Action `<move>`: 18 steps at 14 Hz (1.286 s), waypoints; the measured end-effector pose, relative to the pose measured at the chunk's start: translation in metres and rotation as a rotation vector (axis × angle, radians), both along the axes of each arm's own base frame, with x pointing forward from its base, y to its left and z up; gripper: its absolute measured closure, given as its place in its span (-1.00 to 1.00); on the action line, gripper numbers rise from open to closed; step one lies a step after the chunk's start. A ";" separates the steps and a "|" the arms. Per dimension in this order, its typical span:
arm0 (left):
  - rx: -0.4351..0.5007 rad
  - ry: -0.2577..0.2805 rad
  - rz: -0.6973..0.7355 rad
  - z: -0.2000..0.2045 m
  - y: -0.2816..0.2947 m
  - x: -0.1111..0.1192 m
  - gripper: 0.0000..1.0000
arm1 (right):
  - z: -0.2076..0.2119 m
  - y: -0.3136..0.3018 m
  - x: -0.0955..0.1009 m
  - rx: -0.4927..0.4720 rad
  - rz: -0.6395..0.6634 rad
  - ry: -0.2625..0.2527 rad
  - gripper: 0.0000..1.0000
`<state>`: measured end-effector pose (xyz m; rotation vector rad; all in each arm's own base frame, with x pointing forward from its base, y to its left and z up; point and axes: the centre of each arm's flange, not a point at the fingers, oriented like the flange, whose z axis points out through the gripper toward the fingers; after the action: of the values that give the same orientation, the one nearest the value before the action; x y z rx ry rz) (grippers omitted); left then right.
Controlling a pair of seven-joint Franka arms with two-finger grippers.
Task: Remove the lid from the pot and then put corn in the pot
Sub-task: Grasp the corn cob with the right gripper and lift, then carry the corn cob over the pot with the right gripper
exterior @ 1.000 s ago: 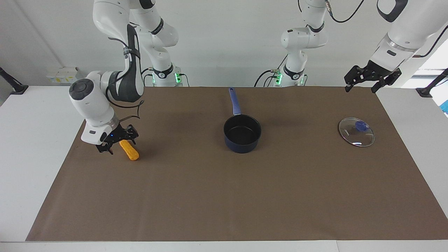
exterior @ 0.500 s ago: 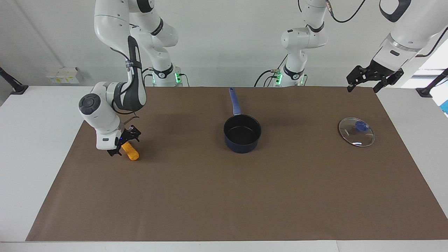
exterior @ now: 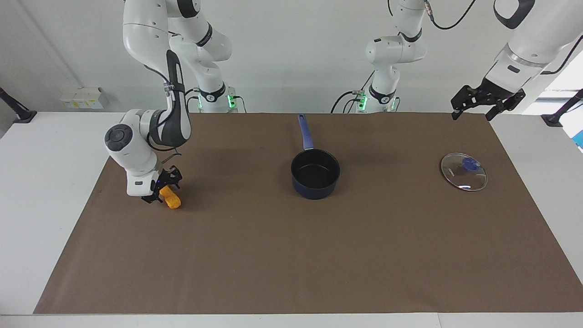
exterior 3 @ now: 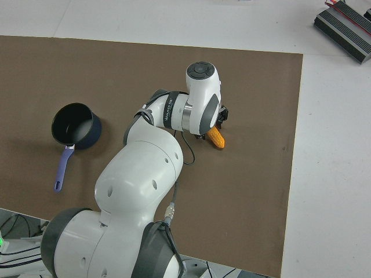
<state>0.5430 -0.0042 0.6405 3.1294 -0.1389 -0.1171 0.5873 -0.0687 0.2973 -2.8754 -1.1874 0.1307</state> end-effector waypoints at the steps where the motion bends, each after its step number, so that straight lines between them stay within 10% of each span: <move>1: 0.000 0.000 0.000 0.000 0.000 0.000 -1.00 | 0.002 -0.001 0.001 -0.001 -0.009 -0.004 0.02; 8: 0.000 0.000 0.000 0.000 0.000 0.000 -1.00 | 0.095 0.021 0.031 -0.026 -0.354 -0.053 0.30; 18: 0.000 0.000 0.000 0.000 0.000 0.000 -1.00 | 0.207 0.232 -0.009 -0.032 -0.629 -0.077 0.30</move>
<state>0.5430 -0.0042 0.6405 3.1294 -0.1389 -0.1174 0.5787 0.1629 0.5048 -3.1379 -0.2413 0.0216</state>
